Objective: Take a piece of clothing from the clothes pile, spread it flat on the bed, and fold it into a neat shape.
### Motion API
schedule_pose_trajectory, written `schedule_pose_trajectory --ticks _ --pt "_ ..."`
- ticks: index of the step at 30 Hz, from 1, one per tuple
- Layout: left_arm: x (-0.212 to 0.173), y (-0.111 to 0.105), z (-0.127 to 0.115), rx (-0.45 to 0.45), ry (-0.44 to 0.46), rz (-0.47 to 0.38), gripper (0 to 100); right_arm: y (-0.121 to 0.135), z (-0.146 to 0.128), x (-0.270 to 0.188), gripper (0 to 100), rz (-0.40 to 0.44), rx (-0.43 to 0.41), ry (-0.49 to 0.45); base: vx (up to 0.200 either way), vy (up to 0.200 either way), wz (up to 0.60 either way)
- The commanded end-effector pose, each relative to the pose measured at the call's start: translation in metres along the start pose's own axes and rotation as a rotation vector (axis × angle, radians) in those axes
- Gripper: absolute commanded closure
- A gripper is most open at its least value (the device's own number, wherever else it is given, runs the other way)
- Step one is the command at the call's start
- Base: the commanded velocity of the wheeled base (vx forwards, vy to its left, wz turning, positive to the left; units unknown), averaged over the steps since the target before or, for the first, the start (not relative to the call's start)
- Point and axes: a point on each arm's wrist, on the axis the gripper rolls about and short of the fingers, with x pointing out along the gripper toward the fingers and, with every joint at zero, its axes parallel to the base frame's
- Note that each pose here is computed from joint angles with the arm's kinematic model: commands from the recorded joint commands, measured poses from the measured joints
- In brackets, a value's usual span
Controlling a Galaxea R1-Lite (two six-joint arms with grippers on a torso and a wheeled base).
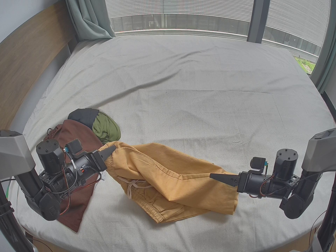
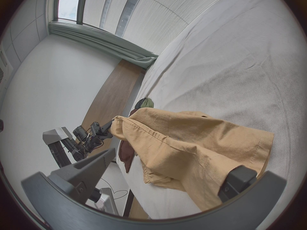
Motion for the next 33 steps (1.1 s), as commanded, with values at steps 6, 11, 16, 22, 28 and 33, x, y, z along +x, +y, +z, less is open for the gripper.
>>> schedule_pose_trajectory --ticks 6,11,16,22,28,33 --pt "0.0 -0.001 0.001 0.001 -0.004 -0.003 100 -0.003 -0.004 0.005 100 -0.011 0.006 0.01 0.0 0.0 0.0" --pt "0.001 -0.001 0.002 0.002 -0.009 -0.007 100 -0.003 -0.002 0.003 100 -0.014 0.006 0.002 0.0 0.0 0.0" --pt "0.003 -0.002 0.005 0.006 -0.012 -0.027 100 0.002 0.001 -0.001 100 -0.008 -0.005 -0.014 0.0 0.0 0.0" --pt "-0.001 -0.006 0.022 0.03 -0.044 -0.101 100 0.021 0.014 -0.013 100 0.032 -0.048 -0.068 0.0 0.0 0.0" --pt "-0.009 -0.015 0.034 0.053 -0.055 -0.179 100 0.035 0.021 -0.021 100 0.064 -0.08 -0.103 0.0 0.0 0.0" --pt "-0.018 -0.025 0.041 0.077 -0.052 -0.253 100 0.049 0.029 -0.032 100 0.099 -0.116 -0.144 0.0 0.0 0.0"
